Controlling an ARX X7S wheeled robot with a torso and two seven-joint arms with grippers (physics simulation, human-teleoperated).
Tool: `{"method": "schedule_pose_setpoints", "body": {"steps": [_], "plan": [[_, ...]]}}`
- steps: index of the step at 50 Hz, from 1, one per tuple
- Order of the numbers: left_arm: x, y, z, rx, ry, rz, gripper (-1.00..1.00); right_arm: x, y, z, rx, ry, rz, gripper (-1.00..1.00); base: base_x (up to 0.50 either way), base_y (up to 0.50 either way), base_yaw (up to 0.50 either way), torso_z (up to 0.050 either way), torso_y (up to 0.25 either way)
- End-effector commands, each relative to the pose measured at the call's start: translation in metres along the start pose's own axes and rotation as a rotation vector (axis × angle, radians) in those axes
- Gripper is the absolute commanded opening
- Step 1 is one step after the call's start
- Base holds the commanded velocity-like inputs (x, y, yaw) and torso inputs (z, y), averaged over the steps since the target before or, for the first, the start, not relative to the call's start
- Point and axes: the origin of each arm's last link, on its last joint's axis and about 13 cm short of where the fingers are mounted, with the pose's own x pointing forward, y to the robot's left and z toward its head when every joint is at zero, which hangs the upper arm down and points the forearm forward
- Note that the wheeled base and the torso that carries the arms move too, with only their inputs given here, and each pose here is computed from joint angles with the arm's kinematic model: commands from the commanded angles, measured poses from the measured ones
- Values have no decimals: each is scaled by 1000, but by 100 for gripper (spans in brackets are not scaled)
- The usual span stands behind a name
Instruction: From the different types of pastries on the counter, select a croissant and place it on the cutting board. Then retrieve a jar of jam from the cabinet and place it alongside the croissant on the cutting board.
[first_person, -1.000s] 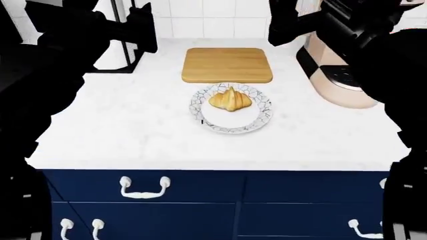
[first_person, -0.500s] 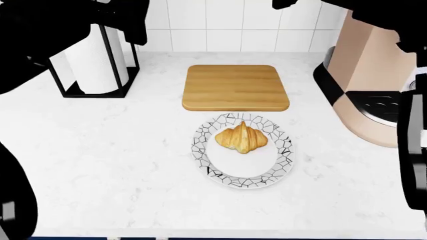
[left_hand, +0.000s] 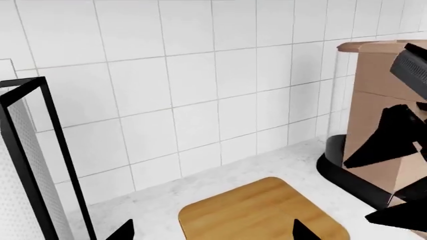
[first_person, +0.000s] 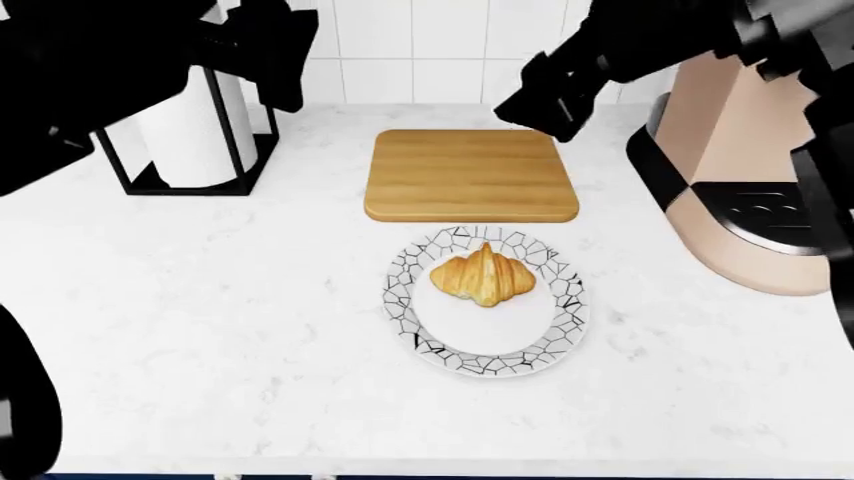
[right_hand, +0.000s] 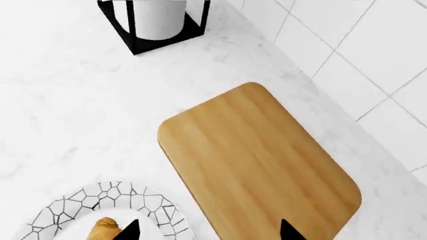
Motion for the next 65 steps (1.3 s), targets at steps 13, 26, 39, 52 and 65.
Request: {"method": "schedule_pose_setpoints", "body": {"steps": [13, 26, 39, 52, 65], "plan": [[0, 5, -9, -16, 17, -18, 100, -2, 20, -9, -115, 237, 380, 100, 0, 0, 0, 0, 0], [-1, 5, -10, -18, 18, -20, 100, 11, 30, -15, -155, 258, 417, 100, 0, 0, 0, 0, 0], [-2, 7, -11, -15, 22, -15, 100, 54, 27, -24, -166, 289, 461, 100, 0, 0, 0, 0, 0], [-1, 7, -13, -14, 32, -15, 100, 50, 22, -33, -192, 320, 414, 100, 0, 0, 0, 0, 0], [0, 7, -16, -17, 36, -16, 100, 50, 22, -39, -190, 331, 400, 100, 0, 0, 0, 0, 0]]}}
